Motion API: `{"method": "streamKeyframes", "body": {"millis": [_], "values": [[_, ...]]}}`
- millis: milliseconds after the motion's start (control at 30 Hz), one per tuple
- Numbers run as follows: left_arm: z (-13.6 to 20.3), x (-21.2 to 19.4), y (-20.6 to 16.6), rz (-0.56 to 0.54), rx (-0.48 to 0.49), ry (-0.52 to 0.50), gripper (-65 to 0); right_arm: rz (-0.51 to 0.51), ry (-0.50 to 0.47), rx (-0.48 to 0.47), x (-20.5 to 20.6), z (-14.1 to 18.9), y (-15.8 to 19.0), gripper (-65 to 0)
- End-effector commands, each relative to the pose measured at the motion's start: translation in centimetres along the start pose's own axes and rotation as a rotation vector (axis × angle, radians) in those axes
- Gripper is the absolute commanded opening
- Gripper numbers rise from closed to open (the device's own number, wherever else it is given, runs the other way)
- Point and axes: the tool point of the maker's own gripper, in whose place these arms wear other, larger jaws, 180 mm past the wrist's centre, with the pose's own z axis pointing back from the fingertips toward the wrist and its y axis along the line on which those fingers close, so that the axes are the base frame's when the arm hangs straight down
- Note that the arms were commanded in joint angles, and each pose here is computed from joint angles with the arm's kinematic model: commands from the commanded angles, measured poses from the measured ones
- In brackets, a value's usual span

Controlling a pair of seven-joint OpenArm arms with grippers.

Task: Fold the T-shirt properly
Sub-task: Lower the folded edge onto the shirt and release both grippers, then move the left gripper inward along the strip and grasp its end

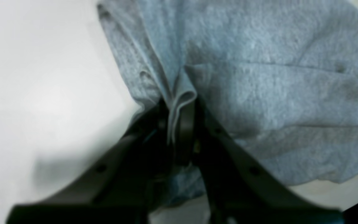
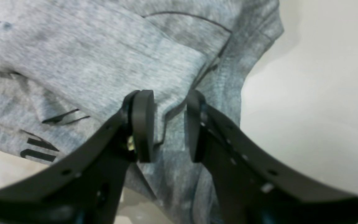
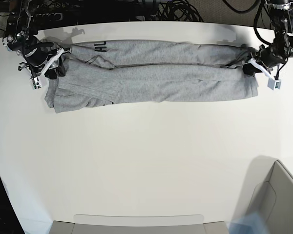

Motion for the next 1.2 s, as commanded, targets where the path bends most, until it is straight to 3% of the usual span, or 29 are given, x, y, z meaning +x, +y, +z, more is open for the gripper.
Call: {"method": "streamKeyframes", "body": {"millis": [0, 333, 433, 667, 867, 1067, 1167], "values": [[0.6, 0.6, 1.8, -0.006, 0.068, 0.006, -65.0, 0.014, -0.044, -0.005, 1.3, 0.4, -0.3, -47.3], [3.1, 5.9, 3.3, 0.028, 0.101, -0.156, -65.0, 0.009, -0.079, 0.009, 2.2, 0.6, 1.0, -47.3], [4.0, 7.4, 1.3, -0.045, 0.084, -0.192, -65.0, 0.009, -0.091, 0.018, 2.5, 0.7, 1.5, -47.3], [6.3, 8.5, -3.4, -0.213, 0.059, -0.162, -65.0, -0.012, -0.1, 0.027, 2.5, 0.5, 2.1, -47.3], [6.5, 7.0, -7.6, -0.263, 0.0, -0.154, -65.0, -0.013, -0.099, 0.03, 2.4, 0.5, 2.2, -47.3], [5.5, 4.4, -13.0, -0.364, -0.112, -0.109, -65.0, -0.013, -0.1, 0.03, 2.5, 0.5, 2.2, -47.3], [4.6, 2.5, -15.5, -0.363, -0.181, -0.083, -65.0, -0.012, -0.102, 0.03, 2.5, 0.5, 2.2, -47.3]]}}
